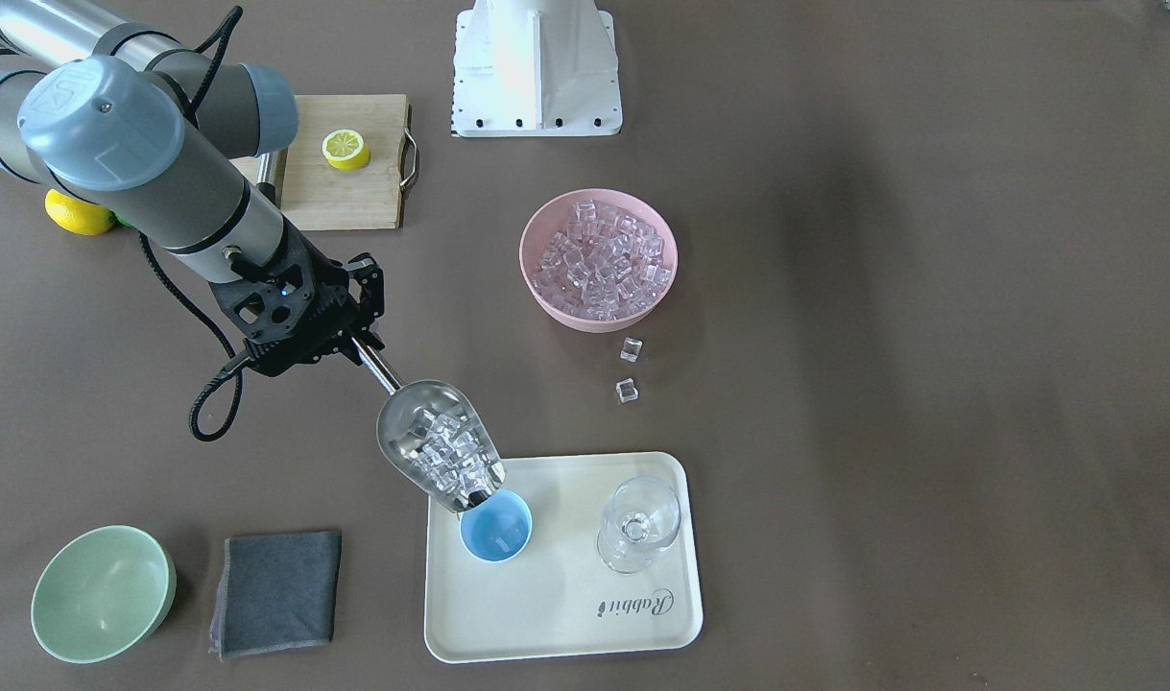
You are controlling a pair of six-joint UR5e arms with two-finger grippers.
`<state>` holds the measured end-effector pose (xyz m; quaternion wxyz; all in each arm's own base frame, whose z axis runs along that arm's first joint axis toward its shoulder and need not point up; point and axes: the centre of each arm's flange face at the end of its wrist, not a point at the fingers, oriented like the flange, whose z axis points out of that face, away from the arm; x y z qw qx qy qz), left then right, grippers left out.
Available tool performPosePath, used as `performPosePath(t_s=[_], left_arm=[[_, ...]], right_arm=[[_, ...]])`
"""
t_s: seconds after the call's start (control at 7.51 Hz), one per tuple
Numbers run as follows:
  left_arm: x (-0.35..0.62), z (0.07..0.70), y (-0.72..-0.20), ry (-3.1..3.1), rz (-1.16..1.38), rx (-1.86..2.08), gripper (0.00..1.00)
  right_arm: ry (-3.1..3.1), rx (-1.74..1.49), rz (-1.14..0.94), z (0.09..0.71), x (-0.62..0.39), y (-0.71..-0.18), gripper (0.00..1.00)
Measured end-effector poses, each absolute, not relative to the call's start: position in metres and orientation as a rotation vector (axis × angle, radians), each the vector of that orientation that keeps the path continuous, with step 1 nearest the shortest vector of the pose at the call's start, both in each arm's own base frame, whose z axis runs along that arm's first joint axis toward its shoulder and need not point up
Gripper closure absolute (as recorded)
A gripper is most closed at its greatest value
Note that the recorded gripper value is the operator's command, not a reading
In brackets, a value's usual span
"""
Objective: Put ice in cup with scoop
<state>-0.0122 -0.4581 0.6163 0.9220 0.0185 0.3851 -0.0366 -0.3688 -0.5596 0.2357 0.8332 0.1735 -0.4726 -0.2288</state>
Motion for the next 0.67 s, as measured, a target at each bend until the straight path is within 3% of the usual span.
performPosePath(t_s=[0.67], left_arm=[[-0.011, 0.614, -0.458, 0.792, -0.065, 0.045, 0.02]], right_arm=[[-1.018, 0.318, -0.472, 0.226, -0.369, -0.581, 1.00]])
